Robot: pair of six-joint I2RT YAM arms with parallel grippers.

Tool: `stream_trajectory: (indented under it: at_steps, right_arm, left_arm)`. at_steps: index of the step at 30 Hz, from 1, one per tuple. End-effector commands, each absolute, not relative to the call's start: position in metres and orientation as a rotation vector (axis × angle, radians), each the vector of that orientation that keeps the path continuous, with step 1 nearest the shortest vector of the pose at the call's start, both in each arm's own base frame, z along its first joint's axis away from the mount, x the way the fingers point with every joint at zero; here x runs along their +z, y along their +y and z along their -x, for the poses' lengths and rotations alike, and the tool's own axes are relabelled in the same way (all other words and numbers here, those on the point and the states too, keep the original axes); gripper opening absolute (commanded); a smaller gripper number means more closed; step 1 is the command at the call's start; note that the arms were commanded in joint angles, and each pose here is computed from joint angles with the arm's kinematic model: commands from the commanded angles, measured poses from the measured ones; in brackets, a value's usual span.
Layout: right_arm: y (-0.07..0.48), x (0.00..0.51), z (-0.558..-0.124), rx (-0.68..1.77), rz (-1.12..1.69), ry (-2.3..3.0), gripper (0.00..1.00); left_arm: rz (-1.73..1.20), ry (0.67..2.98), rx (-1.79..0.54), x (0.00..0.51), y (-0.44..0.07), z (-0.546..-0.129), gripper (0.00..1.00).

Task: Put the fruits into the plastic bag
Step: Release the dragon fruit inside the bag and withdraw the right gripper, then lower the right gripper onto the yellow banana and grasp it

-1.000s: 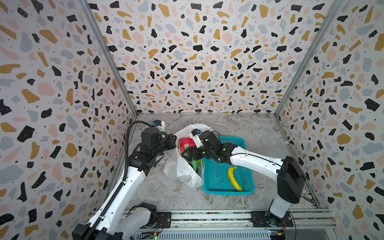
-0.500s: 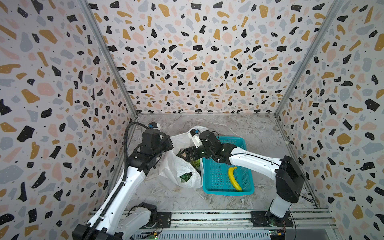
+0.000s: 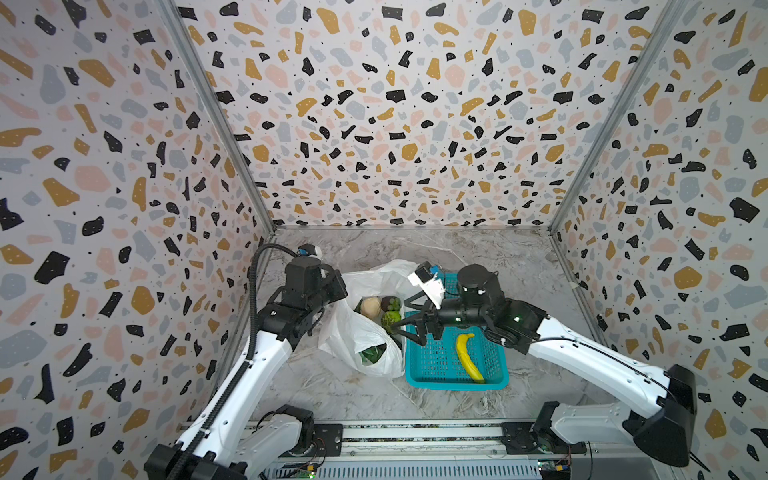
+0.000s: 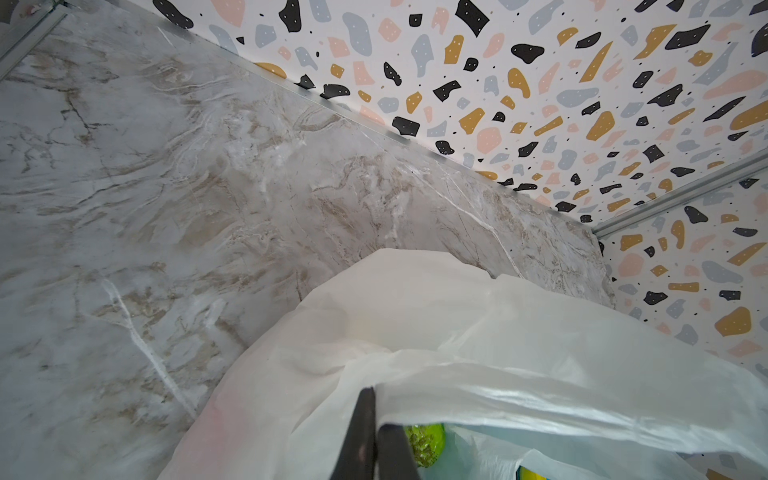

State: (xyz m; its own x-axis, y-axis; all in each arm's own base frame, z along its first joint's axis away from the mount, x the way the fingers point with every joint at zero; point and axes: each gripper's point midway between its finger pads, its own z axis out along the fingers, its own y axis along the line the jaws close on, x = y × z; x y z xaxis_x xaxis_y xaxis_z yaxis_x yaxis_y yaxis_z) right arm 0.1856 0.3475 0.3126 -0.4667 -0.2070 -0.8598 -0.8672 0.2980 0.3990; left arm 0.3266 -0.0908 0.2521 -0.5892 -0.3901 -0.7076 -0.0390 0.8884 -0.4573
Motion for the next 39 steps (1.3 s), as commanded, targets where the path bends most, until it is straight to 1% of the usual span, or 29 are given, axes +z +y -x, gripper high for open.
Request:
stream_trajectory:
  at_steps: [1, 3, 6, 9, 12, 16, 19, 22, 24, 25, 29, 30, 32, 34, 36, 39]
  right_arm:
    - [0.303, 0.304, -0.206, 1.048, 0.783, 1.965, 0.96]
    - [0.273, 0.285, -0.222, 0.926, 0.615, 2.058, 0.95]
    - [0.233, 0.236, -0.232, 0.757, 0.434, 2.227, 0.94]
    - [0.210, 0.183, -0.226, 0.628, 0.337, 2.400, 0.91]
    - [0.199, 0.132, -0.211, 0.598, 0.248, 2.542, 0.83]
    - [0.187, 0.086, -0.200, 0.511, 0.196, 2.643, 0.78]
    - [0.177, 0.074, -0.203, 0.347, 0.220, 2.674, 0.77]
    - [0.177, 0.055, -0.198, 0.288, 0.256, 2.738, 0.75]
    - [0.179, 0.046, -0.196, 0.258, 0.288, 2.772, 0.71]
    - [0.181, 0.044, -0.196, 0.244, 0.306, 2.780, 0.67]
    - [0.189, 0.040, -0.198, 0.230, 0.361, 2.770, 0.47]
    - [0.190, 0.039, -0.200, 0.228, 0.366, 2.768, 0.40]
    - [0.194, 0.042, -0.202, 0.243, 0.379, 2.752, 0.32]
    - [0.200, 0.052, -0.204, 0.277, 0.388, 2.713, 0.28]
    - [0.211, 0.070, -0.207, 0.346, 0.408, 2.646, 0.27]
    - [0.240, 0.108, -0.205, 0.533, 0.488, 2.504, 0.25]
  left_arm:
    - [0.294, 2.128, -0.524, 0.258, -0.093, -0.331, 0.00]
    - [0.295, 2.131, -0.519, 0.256, -0.093, -0.331, 0.00]
    - [0.297, 2.136, -0.523, 0.253, -0.094, -0.332, 0.00]
    - [0.298, 2.139, -0.530, 0.251, -0.094, -0.332, 0.00]
    - [0.300, 2.145, -0.534, 0.248, -0.095, -0.331, 0.00]
    - [0.301, 2.146, -0.545, 0.247, -0.096, -0.331, 0.00]
    - [0.300, 2.149, -0.546, 0.245, -0.097, -0.330, 0.00]
    - [0.301, 2.150, -0.551, 0.244, -0.097, -0.331, 0.00]
    - [0.299, 2.149, -0.552, 0.244, -0.097, -0.330, 0.00]
    - [0.300, 2.151, -0.552, 0.243, -0.097, -0.330, 0.00]
    - [0.301, 2.152, -0.553, 0.243, -0.097, -0.329, 0.00]
    - [0.302, 2.151, -0.553, 0.243, -0.097, -0.329, 0.00]
    - [0.299, 2.149, -0.556, 0.244, -0.098, -0.329, 0.00]
    - [0.294, 2.147, -0.559, 0.245, -0.098, -0.329, 0.00]
    - [0.293, 2.147, -0.561, 0.245, -0.098, -0.329, 0.00]
    - [0.288, 2.147, -0.572, 0.245, -0.100, -0.329, 0.00]
